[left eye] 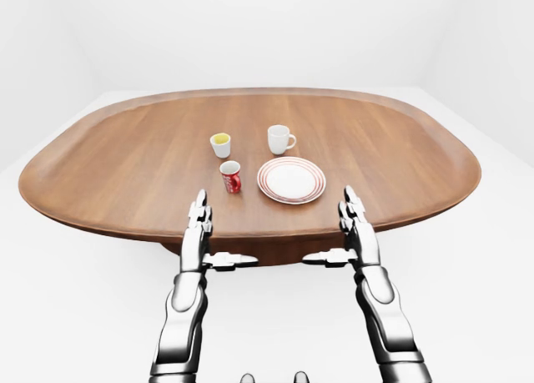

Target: Pick up the red mug and put it on the plate

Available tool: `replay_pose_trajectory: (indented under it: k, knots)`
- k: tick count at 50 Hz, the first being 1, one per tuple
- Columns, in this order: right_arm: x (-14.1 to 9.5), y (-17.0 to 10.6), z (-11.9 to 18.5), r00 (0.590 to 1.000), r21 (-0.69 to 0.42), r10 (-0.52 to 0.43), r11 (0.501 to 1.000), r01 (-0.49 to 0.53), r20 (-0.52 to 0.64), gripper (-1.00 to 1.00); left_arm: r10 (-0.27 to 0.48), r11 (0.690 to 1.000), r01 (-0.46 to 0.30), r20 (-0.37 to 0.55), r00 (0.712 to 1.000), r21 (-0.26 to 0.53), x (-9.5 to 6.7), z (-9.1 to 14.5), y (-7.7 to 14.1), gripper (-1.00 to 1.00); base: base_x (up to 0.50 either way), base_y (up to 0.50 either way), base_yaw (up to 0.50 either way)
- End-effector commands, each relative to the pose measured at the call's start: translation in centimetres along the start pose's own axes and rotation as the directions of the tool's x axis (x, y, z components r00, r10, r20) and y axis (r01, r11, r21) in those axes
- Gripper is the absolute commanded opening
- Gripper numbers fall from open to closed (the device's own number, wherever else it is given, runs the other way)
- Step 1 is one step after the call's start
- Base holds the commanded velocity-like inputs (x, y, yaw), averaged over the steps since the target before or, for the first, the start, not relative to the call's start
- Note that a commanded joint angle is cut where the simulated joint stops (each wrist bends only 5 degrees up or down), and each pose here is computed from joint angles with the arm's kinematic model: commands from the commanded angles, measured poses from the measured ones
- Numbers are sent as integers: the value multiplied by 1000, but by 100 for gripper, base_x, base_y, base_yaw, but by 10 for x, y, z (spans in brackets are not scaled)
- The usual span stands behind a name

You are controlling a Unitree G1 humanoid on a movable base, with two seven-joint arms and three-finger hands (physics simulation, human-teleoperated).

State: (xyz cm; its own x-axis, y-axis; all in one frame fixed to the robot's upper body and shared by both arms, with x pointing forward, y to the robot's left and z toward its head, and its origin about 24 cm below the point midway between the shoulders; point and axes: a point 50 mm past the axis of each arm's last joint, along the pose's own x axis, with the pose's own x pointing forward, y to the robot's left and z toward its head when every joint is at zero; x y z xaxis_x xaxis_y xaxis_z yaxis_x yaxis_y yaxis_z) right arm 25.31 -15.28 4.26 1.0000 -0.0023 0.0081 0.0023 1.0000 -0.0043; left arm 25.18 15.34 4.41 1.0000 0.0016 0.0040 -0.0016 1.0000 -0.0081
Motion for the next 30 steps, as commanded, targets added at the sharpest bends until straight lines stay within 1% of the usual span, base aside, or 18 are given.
replay_pose_trajectory:
  k: [1,6,8,20,30]
  knots:
    - [-1,-6,3,1000,-5,-4,1000,4,19,100,-4,1000,4,8,1000,-19,-5,6,7,100,0,0,0]
    - [-2,-4,4,1000,-12,4,1000,-4,24,100,1,1000,0,18,1000,-19,-7,10,8,100,0,0,0]
    - [-5,-1,5,1000,-35,10,999,-9,25,100,5,1000,-5,21,1000,-13,-6,10,9,100,0,0,0]
    - [-7,0,9,999,-48,6,999,-4,41,100,3,1000,-3,26,1000,-12,-8,11,8,100,0,0,0]
    - [-6,-1,6,999,-50,5,999,-3,33,100,5,1000,-4,32,999,-10,-10,13,8,100,0,0,0]
